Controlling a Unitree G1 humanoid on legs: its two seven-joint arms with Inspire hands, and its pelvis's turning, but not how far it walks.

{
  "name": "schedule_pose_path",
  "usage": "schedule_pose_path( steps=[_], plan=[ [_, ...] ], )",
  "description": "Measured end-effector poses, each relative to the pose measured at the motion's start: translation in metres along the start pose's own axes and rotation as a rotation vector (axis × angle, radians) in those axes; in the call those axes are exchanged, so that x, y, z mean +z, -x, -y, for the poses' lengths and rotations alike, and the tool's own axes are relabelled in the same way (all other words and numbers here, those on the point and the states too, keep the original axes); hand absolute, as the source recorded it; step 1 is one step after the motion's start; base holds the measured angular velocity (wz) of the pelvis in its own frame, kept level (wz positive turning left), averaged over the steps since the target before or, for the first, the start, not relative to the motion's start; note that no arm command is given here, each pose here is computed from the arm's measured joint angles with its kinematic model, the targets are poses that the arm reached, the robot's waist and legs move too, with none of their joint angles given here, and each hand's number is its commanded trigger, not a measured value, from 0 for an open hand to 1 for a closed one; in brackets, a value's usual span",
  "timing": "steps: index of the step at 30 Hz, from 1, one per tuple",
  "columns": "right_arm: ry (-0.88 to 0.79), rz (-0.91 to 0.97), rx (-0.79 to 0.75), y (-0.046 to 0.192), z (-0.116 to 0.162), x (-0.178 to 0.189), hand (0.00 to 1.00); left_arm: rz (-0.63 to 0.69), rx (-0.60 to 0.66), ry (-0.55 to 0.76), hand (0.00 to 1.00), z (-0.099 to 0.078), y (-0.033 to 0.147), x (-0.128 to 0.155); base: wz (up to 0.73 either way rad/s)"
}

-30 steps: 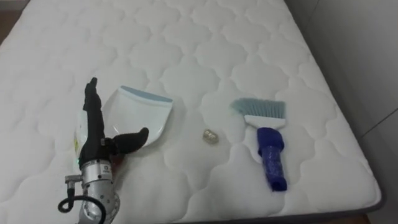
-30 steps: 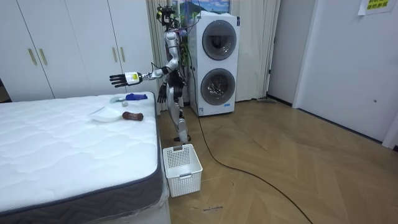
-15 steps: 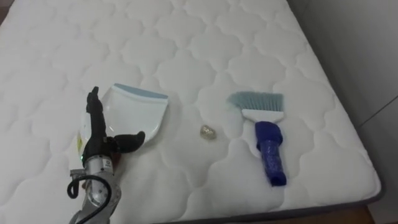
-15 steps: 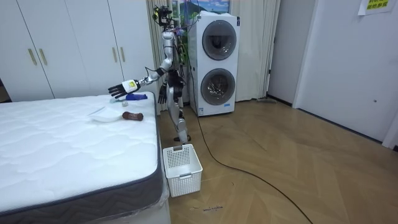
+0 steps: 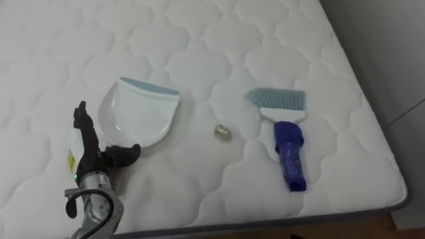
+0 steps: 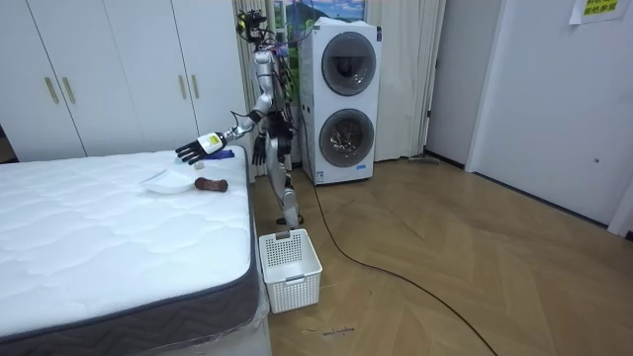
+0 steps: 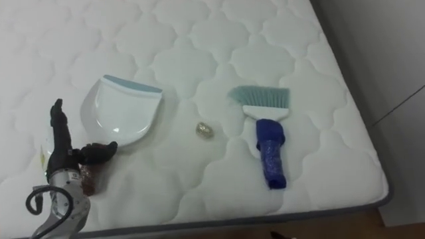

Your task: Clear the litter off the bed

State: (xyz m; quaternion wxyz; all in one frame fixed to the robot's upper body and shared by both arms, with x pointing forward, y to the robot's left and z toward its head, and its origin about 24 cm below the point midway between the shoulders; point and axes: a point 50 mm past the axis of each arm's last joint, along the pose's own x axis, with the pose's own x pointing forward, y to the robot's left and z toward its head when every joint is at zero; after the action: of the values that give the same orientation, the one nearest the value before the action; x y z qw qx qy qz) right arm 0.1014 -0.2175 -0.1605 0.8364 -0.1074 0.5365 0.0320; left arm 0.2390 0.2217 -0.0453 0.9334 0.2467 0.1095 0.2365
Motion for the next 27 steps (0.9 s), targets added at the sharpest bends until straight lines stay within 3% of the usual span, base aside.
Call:
schedule_pose_path(
  steps=[27],
  plan=[
    [0.093, -0.008, 0.013, -0.006, -0.001, 0.021, 0.0, -0.152, -0.048, -0.067, 0.0, 0.011, 0.006, -0.029, 0.01]
  ],
)
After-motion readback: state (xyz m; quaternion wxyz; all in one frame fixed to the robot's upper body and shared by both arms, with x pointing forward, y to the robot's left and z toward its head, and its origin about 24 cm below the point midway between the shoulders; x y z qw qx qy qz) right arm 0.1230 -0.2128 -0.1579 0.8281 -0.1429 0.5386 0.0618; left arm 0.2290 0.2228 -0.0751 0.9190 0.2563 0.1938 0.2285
